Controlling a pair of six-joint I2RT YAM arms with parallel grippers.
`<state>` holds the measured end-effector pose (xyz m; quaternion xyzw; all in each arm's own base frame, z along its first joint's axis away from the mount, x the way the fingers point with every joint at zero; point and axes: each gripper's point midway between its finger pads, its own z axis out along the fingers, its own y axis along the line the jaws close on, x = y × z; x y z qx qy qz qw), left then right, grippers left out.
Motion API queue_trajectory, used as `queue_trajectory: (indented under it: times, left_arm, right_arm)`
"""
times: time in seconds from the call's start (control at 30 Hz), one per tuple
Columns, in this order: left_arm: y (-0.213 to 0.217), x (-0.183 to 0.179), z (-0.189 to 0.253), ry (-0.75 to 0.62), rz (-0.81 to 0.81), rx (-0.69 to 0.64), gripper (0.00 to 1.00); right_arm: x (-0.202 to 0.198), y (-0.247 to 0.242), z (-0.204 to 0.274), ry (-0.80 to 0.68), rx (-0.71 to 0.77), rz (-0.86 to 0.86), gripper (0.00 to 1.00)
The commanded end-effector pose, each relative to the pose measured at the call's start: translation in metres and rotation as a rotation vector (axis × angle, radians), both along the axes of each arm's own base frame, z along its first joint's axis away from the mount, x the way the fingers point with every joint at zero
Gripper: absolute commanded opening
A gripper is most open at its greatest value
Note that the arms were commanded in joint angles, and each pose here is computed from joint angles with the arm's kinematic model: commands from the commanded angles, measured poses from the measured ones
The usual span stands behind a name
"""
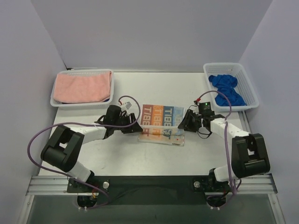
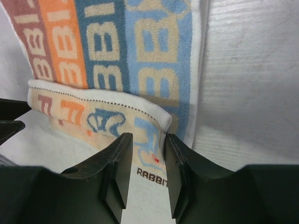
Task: Fold and stack the towels
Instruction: Fold the towel
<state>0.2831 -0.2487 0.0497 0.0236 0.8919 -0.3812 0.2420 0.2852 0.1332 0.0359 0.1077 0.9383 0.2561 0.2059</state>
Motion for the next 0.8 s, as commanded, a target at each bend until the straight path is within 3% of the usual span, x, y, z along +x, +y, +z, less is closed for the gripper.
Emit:
queue_trajectory:
  times: [0.0,0.27,0.47,0.6,0.77]
  left_arm:
    - [-0.002,-0.008,0.014,-0.027,-0.033,-0.036,0.58]
    - [-0.001,-0.026,0.023,-0.023,-0.040,-0.068,0.59]
    - [0.011,-0.033,0.036,-0.065,-0.006,-0.040,0.73]
    - [0.018,-0.032,0.042,-0.107,-0.006,0.016,0.82]
    - [0.023,-0.031,0.045,-0.124,-0.023,0.067,0.84]
  right_arm:
    - [-0.012,0.002,0.010,-0.029,-0.017,0.058,0.34]
    - [-0.039,0.010,0.007,-0.035,-0.026,0.141,0.34]
    - [-0.065,-0.005,-0.009,0.006,-0.070,0.077,0.35]
    - [-0.072,-0.011,-0.007,0.010,-0.100,0.068,0.48]
    - [-0.051,-0.008,0.025,-0.116,-0.148,0.155,0.53]
